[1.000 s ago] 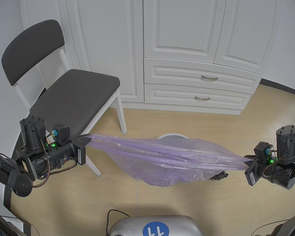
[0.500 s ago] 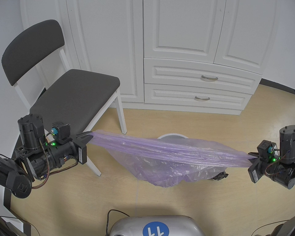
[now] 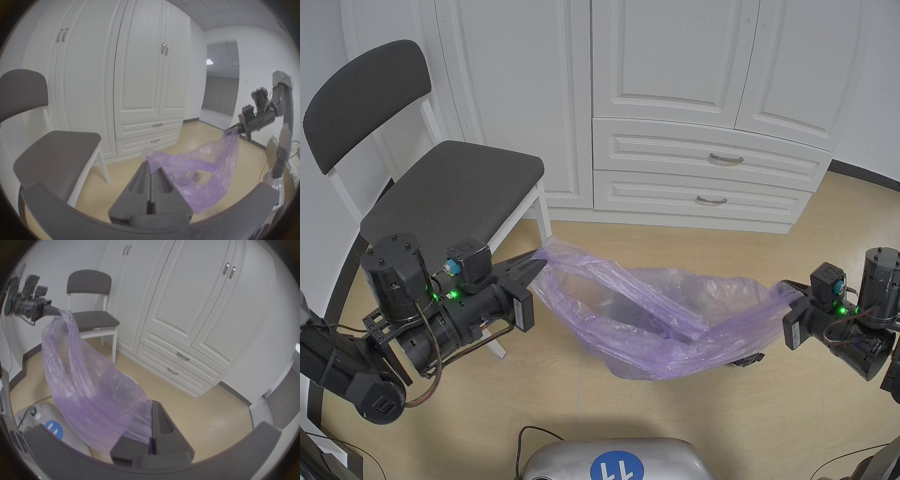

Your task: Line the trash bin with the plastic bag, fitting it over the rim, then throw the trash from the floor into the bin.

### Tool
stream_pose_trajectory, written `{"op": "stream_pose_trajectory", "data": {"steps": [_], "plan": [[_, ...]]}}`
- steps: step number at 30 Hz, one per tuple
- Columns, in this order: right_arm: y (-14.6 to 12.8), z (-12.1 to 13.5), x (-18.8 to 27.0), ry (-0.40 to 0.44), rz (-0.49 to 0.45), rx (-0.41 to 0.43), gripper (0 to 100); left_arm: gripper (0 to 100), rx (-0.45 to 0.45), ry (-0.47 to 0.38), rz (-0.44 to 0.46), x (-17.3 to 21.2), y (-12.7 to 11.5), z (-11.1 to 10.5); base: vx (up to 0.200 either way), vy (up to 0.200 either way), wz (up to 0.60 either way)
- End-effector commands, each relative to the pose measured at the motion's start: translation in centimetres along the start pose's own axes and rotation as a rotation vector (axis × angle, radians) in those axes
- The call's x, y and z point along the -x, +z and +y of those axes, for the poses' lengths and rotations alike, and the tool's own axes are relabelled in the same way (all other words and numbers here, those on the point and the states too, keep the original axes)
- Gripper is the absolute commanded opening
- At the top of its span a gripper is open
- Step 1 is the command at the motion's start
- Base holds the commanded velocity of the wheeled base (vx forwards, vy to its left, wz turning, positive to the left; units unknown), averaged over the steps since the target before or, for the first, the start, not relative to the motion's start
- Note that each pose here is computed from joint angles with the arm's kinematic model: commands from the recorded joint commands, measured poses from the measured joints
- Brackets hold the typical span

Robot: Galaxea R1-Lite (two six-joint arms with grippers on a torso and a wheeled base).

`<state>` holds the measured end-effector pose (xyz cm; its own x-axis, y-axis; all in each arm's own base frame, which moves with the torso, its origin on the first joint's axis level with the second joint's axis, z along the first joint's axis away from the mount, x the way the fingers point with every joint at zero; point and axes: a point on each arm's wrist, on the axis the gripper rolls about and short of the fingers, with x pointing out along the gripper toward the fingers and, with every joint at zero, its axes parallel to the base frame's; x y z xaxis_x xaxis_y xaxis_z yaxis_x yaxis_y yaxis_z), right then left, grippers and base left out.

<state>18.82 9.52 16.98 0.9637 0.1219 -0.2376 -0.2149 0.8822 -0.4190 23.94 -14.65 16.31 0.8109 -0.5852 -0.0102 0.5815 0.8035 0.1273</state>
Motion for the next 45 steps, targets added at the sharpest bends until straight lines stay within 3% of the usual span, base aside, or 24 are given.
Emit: {"op": "stream_pose_trajectory", "data": {"steps": [1, 9, 14, 19, 25, 27, 31, 36, 37, 38, 41, 45], "plan": [[-0.7, 3.2, -2.4, 0.098, -0.022, -0.031, 0, 0, 0.072, -0.067, -0.018, -2.8, -2.3, -3.2, 0.0, 0.0, 0.0], [0.3, 7.7, -4.0, 0.209, -0.251, -0.167, 0, 0, 0.157, -0.064, -0.128, -5.9, -3.4, -8.1, 0.0, 0.0, 0.0], [-0.2, 10.1, -5.4, 0.227, -0.329, -0.196, 0, 0, 0.19, -0.04, -0.176, -6.6, -2.6, -9.3, 0.0, 0.0, 0.0], [-0.9, 11.7, -5.7, 0.256, -0.335, -0.18, 0, 0, 0.246, -0.051, -0.176, -7.0, -2.8, -10.2, 0.0, 0.0, 0.0], [-0.8, 10.8, -6.3, 0.215, -0.335, -0.19, 0, 0, 0.248, -0.013, -0.17, -8.1, -3.6, -10.1, 0.0, 0.0, 0.0], [-0.5, 9.0, -6.9, 0.153, -0.349, -0.195, 0, 0, 0.247, 0.013, -0.176, -8.1, -3.4, -9.0, 0.0, 0.0, 0.0], [0.1, 3.7, -7.8, -0.028, -0.371, -0.174, 0, 0, 0.227, 0.107, -0.198, -7.3, -2.1, -4.8, 0.0, 0.0, 0.0], [-0.2, -1.7, -7.2, -0.189, -0.287, -0.135, 0, 0, 0.2, 0.161, -0.133, -4.9, -0.8, 0.5, 0.0, 0.0, 0.0], [-0.2, -2.0, -7.1, -0.197, -0.283, -0.131, 0, 0, 0.2, 0.163, -0.13, -4.8, -0.8, 0.5, 0.0, 0.0, 0.0], [-0.7, -3.4, -6.5, -0.234, -0.233, -0.106, 0, 0, 0.187, 0.198, -0.116, -4.3, -0.7, 2.3, 0.0, 0.0, 0.0], [-1.0, -4.3, -6.0, -0.261, -0.197, -0.082, 0, 0, 0.146, 0.246, -0.113, -3.9, -0.8, 4.0, 0.0, 0.0, 0.0], [-1.6, -4.9, -5.8, -0.293, -0.167, -0.05, 0, 0, 0.111, 0.272, -0.099, -3.6, -1.0, 4.7, 0.0, 0.0, 0.0]]}}
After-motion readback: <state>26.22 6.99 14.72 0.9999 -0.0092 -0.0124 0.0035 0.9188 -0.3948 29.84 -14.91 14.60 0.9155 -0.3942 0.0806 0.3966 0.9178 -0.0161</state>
